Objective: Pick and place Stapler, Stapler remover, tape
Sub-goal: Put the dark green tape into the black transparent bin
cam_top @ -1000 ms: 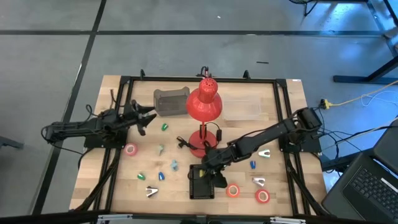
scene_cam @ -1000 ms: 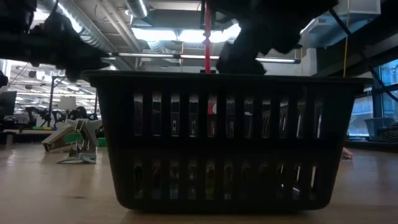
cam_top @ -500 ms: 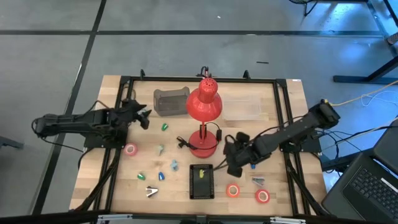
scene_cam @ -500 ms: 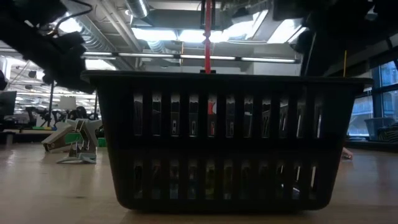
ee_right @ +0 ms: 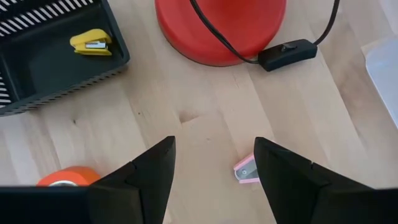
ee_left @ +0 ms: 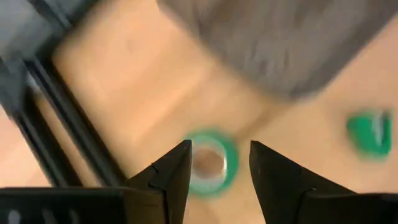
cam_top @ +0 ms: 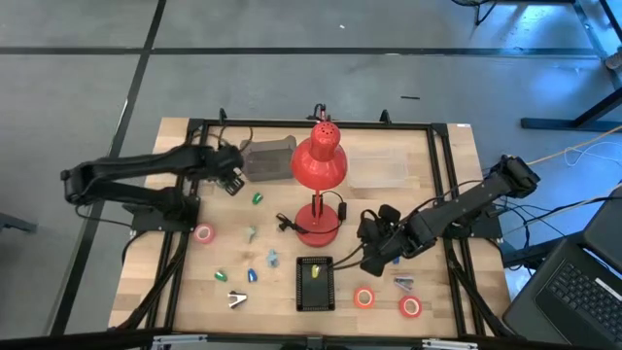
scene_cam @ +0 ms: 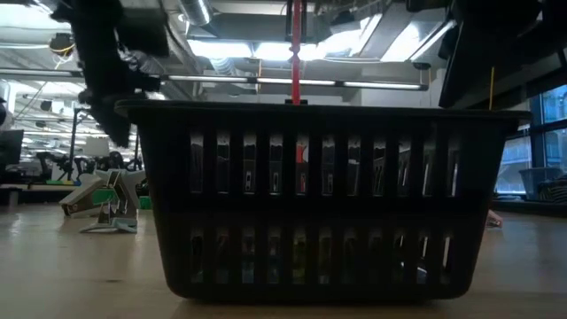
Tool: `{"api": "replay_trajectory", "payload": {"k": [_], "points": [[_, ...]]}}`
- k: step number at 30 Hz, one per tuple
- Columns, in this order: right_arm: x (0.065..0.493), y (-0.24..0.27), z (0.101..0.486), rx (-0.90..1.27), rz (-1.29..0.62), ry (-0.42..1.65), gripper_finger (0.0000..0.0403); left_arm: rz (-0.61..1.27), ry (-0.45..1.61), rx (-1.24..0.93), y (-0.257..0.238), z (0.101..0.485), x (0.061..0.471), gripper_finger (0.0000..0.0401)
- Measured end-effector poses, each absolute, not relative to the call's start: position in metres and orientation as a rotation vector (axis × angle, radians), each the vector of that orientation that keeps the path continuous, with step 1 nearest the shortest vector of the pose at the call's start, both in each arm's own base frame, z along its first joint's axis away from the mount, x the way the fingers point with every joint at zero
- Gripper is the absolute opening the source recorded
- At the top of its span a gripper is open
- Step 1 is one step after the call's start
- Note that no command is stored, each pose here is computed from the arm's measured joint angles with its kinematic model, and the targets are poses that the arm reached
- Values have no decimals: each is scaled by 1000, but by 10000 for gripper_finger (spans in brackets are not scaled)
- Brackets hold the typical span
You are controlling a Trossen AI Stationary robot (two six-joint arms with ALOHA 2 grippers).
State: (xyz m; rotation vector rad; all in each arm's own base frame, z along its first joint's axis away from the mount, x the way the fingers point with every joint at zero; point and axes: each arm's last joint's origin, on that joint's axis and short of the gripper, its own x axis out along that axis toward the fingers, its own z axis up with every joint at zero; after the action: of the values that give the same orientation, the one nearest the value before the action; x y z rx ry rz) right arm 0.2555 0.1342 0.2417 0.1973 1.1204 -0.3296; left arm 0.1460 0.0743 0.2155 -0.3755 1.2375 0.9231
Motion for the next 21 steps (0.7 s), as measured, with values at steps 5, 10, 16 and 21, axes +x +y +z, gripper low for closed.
{"api": "replay_trajectory", "payload": {"k": [5, 10, 16, 21], "points": [[255, 134, 242, 196, -330, 1122, 219, 1078, 1477, -468, 93, 205, 134, 141], [256, 134, 242, 192, -336, 1114, 219, 1182, 1466, -557, 109, 201, 127, 139], [256, 134, 242, 177, -348, 1099, 219, 1134, 1314, -707, 122, 200, 132, 139], [256, 134, 242, 180, -350, 1098, 219, 1106, 1273, -758, 123, 197, 134, 139]]}}
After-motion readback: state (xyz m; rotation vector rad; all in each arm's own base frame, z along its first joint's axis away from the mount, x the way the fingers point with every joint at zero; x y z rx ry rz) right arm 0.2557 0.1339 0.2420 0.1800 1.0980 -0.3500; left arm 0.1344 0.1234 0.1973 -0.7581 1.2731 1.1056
